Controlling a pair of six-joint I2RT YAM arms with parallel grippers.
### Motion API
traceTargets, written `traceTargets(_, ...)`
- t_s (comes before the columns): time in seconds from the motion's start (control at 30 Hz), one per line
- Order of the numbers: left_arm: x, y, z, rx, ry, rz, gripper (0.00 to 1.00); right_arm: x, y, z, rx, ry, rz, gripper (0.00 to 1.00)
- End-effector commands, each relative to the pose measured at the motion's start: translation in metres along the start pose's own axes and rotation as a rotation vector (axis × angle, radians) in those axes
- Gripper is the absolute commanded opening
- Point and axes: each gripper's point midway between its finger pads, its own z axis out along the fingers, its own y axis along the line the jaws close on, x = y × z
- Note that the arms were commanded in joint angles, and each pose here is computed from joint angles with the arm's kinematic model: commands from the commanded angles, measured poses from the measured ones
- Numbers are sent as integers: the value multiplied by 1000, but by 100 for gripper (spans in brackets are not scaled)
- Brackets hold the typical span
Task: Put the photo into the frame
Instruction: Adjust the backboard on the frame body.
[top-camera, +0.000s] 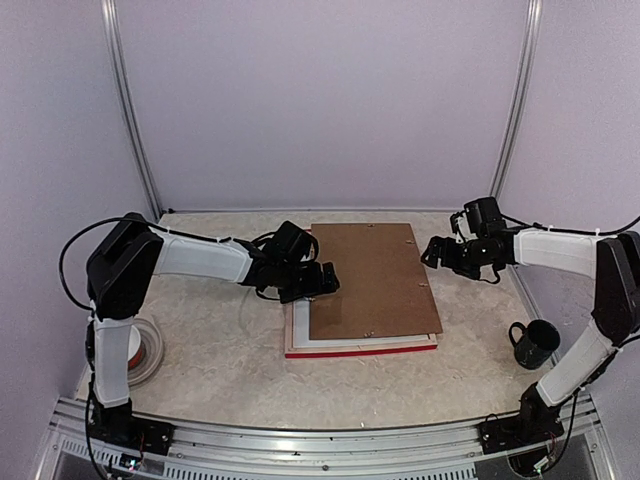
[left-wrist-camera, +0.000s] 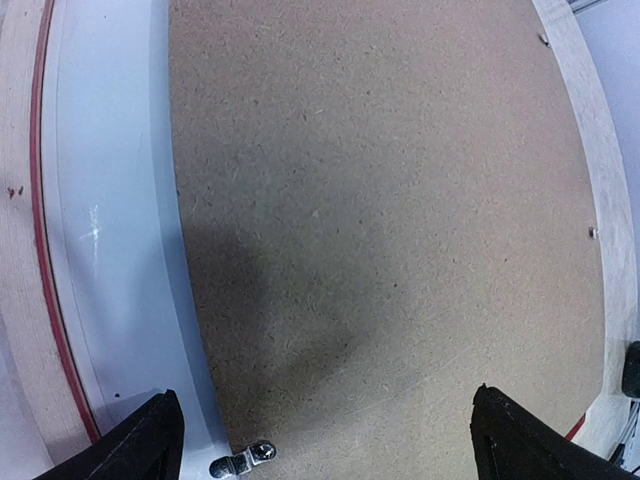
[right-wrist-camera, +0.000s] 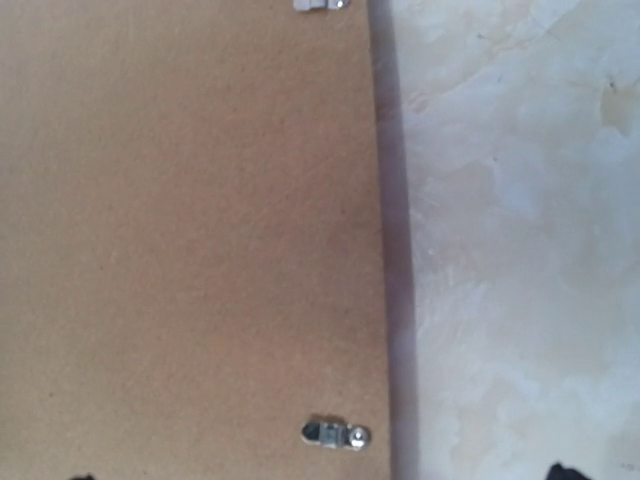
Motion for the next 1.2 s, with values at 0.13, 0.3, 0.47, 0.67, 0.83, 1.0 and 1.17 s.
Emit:
traceTargets(0.13,11,-10,-7,59,20,-5,99,3,-5,16,-58,13,63,98)
traceTargets(0.3,13,-14,-10,71,17,-4,99,8,-7,21,-62,29,71,97)
traceTargets(0.47,16,-15,-8,75,27,-5,99,13,-8,24,-69,43,71,97)
traceTargets(0.67,16,-15,-8,75,27,-6,99,24,-4,31,-113,78,66,99)
traceTargets(0.83,17,-16,-13,74,21,-5,99,33,-7,37,-113,100,74,99)
traceTargets(1.0,21,-17,-16,65,13,11,99,40,-7,41,-120,121,80,99)
traceTargets(1.17,25,-23,-16,66,10,36,99,42,-6,42,-132,129,79,99)
